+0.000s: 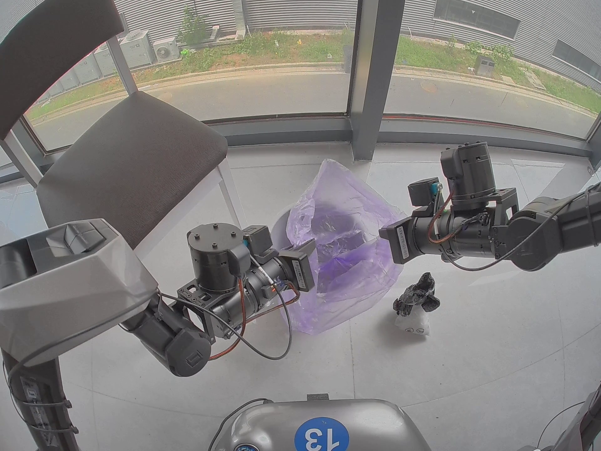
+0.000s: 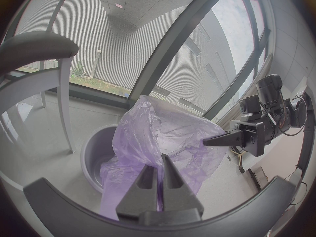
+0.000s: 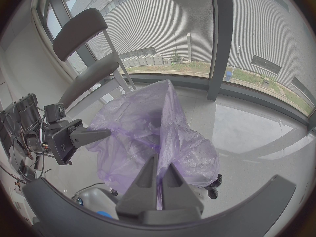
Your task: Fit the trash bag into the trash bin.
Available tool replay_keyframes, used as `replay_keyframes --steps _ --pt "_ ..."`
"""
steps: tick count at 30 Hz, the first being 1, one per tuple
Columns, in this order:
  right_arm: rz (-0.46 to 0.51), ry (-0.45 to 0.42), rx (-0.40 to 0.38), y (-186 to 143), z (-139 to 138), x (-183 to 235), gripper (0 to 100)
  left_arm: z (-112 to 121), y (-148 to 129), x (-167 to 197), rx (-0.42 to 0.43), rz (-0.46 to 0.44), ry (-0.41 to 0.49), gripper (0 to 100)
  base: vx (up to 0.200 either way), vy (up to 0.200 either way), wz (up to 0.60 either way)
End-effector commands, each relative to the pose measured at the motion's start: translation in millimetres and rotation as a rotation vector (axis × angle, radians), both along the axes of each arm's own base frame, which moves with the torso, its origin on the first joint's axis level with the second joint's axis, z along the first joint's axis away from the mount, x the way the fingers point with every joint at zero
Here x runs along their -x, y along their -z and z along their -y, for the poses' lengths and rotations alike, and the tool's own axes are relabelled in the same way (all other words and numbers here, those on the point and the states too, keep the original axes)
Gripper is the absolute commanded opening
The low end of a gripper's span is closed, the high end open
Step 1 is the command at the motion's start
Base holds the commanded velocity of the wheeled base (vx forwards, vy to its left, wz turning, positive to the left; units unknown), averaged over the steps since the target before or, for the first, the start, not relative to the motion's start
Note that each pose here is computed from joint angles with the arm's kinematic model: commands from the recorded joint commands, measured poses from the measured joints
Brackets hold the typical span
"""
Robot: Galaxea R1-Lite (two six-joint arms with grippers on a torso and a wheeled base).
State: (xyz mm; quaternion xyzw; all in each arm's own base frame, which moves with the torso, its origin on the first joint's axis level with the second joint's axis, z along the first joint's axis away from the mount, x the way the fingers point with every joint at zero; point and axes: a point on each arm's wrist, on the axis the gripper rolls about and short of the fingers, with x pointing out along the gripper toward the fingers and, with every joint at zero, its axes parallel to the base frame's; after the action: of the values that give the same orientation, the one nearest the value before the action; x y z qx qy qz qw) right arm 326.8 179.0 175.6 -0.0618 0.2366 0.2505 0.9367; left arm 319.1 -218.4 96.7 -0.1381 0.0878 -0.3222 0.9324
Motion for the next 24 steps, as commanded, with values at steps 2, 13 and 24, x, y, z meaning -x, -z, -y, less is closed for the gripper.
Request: replay_keyframes --steps 2,13,24 --pt "-0.015 0.023 0.010 16 0 -19 0 -13 21 -18 -0.007 -0.053 -0.013 0 0.000 0.000 0.00" --pt "0.041 0.134 -0.052 8 31 -59 0 -33 11 -49 0.084 -0.032 -0.087 0 0.000 0.000 0.00" --pt "0.087 0.151 -0.106 -3 29 -66 0 -52 -9 -58 0.122 0.038 -0.136 0 0.000 0.000 0.00"
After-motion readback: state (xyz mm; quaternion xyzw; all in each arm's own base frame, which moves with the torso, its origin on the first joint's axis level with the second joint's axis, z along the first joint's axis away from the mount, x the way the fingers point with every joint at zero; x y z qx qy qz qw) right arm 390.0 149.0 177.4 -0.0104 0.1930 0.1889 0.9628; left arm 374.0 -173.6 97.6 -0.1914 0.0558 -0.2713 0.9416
